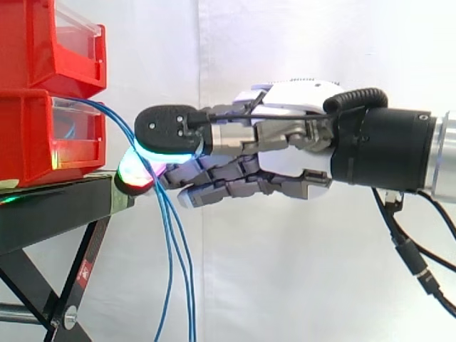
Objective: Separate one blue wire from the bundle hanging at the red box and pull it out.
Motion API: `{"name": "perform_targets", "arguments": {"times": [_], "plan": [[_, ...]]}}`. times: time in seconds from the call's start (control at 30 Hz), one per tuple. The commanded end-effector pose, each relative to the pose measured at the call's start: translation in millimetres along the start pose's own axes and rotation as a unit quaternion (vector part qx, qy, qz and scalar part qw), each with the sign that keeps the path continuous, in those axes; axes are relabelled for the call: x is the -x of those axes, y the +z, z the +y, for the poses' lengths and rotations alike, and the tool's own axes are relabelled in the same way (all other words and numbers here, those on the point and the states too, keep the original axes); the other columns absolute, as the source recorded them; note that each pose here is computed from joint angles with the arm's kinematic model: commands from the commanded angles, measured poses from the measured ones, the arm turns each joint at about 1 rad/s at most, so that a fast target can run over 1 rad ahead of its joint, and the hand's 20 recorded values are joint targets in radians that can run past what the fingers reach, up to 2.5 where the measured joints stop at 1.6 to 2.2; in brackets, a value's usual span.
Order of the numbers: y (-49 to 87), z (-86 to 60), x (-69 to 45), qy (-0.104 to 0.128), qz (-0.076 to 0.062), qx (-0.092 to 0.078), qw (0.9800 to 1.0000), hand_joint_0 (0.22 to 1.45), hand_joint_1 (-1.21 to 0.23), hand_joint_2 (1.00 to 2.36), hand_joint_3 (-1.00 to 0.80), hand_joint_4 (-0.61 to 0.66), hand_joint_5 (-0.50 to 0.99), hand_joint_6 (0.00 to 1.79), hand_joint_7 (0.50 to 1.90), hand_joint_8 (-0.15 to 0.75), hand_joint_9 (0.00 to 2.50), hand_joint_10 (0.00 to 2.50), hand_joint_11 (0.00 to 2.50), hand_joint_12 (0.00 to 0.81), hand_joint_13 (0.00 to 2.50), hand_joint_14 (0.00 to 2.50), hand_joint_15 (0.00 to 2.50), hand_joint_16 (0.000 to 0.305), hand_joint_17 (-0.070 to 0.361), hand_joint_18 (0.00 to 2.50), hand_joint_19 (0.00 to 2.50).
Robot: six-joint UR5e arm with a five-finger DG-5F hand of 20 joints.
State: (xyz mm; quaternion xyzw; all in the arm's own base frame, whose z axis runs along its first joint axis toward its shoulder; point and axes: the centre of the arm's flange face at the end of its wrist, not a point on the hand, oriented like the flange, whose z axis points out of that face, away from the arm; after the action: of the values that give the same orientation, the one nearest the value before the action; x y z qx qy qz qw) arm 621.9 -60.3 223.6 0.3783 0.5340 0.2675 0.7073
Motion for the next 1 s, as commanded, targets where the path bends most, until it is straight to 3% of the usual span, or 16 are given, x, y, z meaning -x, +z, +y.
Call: {"name": "perform_targets", "arguments": {"times": [0.0, 0.1, 0.67, 0.97], "plan": [[4.0, -3.6, -6.2, 0.009, -0.008, 0.014, 0.9998, 0.60, -0.74, 1.00, -0.50, 0.28, -0.14, 0.50, 1.23, 0.300, 0.49, 0.01, 0.22, 0.333, 0.21, 0.00, 0.12, 0.047, 0.106, 0.22, 0.35], [5.0, -1.8, -5.6, 0.011, -0.006, 0.021, 0.9997, 0.60, -0.73, 1.00, -0.50, 0.28, -0.14, 0.50, 1.23, 0.301, 0.49, 0.01, 0.22, 0.333, 0.21, 0.00, 0.12, 0.047, 0.105, 0.22, 0.35], [5.3, -3.5, -3.4, 0.011, -0.007, 0.019, 0.9997, 0.61, -0.71, 1.00, -0.47, 0.26, -0.12, 0.50, 1.35, 0.312, 0.56, 0.01, 0.26, 0.333, 0.27, 0.01, 0.14, 0.046, 0.103, 0.28, 0.38], [5.0, -5.2, -2.2, 0.016, -0.006, 0.016, 0.9997, 0.62, -0.63, 1.01, -0.44, 0.26, -0.11, 0.50, 1.34, 0.315, 0.61, 0.01, 0.27, 0.335, 0.32, 0.01, 0.16, 0.045, 0.102, 0.33, 0.41]]}}
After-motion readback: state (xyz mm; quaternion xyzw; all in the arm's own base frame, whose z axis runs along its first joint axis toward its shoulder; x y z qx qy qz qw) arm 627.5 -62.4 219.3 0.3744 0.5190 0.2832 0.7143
